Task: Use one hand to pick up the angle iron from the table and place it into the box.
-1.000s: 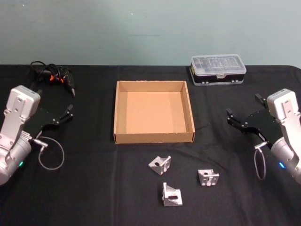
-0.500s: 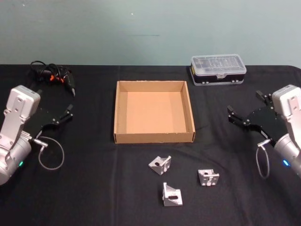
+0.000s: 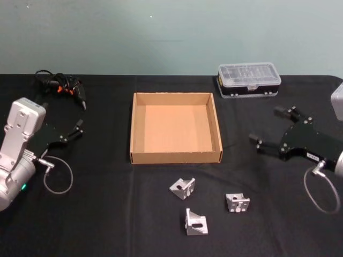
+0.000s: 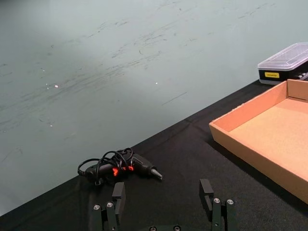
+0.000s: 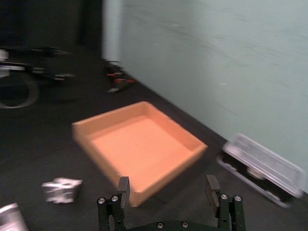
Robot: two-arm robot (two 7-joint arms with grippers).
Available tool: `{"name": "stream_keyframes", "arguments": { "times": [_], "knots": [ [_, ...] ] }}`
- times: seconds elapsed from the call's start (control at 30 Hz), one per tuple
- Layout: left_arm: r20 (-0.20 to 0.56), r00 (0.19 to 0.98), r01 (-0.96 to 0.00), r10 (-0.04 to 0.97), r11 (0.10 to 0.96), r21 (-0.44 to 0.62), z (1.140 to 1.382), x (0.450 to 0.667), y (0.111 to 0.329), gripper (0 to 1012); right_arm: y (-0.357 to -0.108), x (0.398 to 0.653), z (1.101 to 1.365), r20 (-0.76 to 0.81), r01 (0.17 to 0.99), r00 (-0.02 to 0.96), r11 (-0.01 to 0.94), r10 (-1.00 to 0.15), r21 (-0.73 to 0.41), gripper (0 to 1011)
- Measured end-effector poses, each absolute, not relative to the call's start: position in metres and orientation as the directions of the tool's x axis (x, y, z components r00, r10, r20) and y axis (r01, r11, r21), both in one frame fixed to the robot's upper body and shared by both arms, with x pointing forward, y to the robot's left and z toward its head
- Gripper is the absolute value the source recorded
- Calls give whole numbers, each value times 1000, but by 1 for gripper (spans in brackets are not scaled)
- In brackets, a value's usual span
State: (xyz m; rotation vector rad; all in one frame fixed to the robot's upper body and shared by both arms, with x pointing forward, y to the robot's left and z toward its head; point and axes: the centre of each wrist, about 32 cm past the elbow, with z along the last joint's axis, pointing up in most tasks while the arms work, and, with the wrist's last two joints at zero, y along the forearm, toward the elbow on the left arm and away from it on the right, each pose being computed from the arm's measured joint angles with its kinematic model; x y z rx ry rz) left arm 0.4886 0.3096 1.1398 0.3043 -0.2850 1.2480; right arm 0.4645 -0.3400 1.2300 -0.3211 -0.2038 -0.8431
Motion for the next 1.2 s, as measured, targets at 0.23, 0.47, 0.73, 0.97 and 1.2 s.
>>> {"name": "stream_keyframes", "arguments": {
  "times": [0.23,0.47,0.73,0.97,1.2],
  "knots": [
    [374,292,-955,880,287,70,1140,489,310,1011,-345,462,1269,276,601,798,744,-536,-292,1000],
    [374,292,-955,880,287,70,1140,489,310,1011,-345,464,1295,215,409,912,802,-349,-435,1000],
    [374,292,-955,880,287,70,1140,489,310,1011,-344,472,1297,142,284,958,769,-248,-573,1000],
    [374,292,-955,880,287,70,1140,489,310,1011,-345,482,1283,110,253,965,728,-239,-638,1000],
    [374,292,-955,880,287,70,1140,489,310,1011,-344,492,1269,86,238,966,712,-242,-660,1000]
  ]
}}
